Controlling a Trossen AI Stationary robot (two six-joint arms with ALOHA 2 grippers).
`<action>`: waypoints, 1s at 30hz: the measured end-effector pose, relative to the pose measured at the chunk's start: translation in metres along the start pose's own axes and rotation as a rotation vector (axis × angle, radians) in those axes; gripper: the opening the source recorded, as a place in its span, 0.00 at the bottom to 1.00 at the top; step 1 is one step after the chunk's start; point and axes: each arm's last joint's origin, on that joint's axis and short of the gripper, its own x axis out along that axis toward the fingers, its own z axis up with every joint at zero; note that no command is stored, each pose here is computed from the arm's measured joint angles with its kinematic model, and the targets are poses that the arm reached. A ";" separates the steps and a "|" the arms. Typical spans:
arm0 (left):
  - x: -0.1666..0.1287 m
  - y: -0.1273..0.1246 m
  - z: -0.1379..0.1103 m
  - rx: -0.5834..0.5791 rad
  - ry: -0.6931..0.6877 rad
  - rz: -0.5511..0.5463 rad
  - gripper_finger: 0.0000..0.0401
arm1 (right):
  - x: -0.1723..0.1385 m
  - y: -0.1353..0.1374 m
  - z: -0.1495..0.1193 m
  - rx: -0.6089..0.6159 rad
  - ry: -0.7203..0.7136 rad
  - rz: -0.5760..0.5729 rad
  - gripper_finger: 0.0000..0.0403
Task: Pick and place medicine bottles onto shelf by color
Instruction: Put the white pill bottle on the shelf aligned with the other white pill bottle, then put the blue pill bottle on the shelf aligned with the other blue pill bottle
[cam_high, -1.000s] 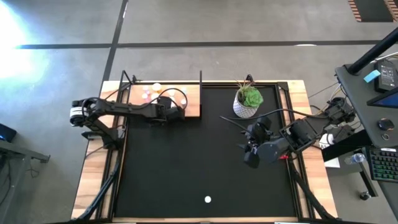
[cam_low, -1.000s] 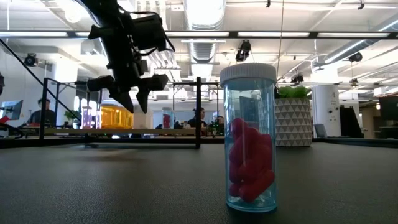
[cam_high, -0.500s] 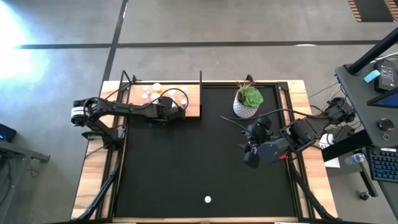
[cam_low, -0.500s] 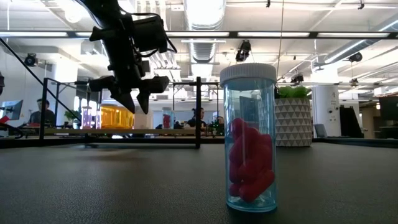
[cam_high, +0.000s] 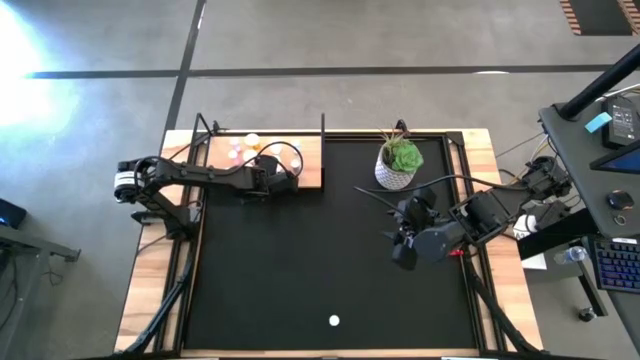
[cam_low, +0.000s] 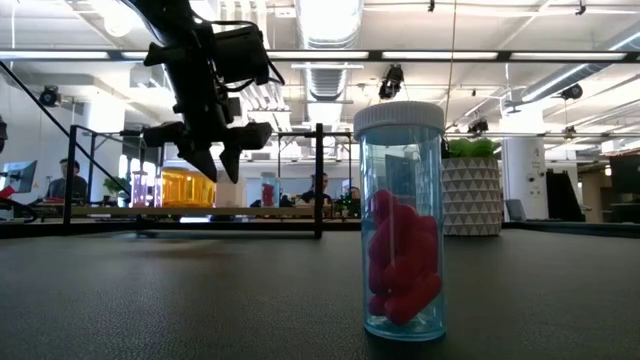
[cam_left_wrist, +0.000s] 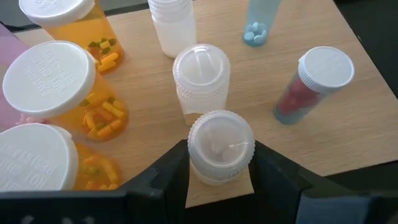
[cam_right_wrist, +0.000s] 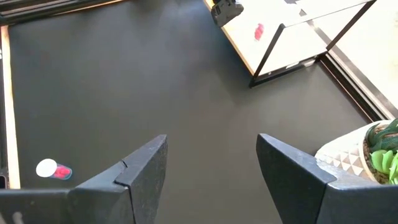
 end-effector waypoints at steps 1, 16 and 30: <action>0.000 0.000 0.000 0.000 0.000 0.000 0.33 | 0.000 0.000 0.000 0.000 0.000 0.000 0.59; 0.000 0.000 0.000 0.002 0.020 -0.005 0.54 | 0.000 0.000 0.000 0.000 0.000 0.000 0.59; -0.022 0.002 0.020 -0.017 -0.047 -0.067 0.60 | 0.000 0.000 0.000 0.029 0.000 0.001 0.59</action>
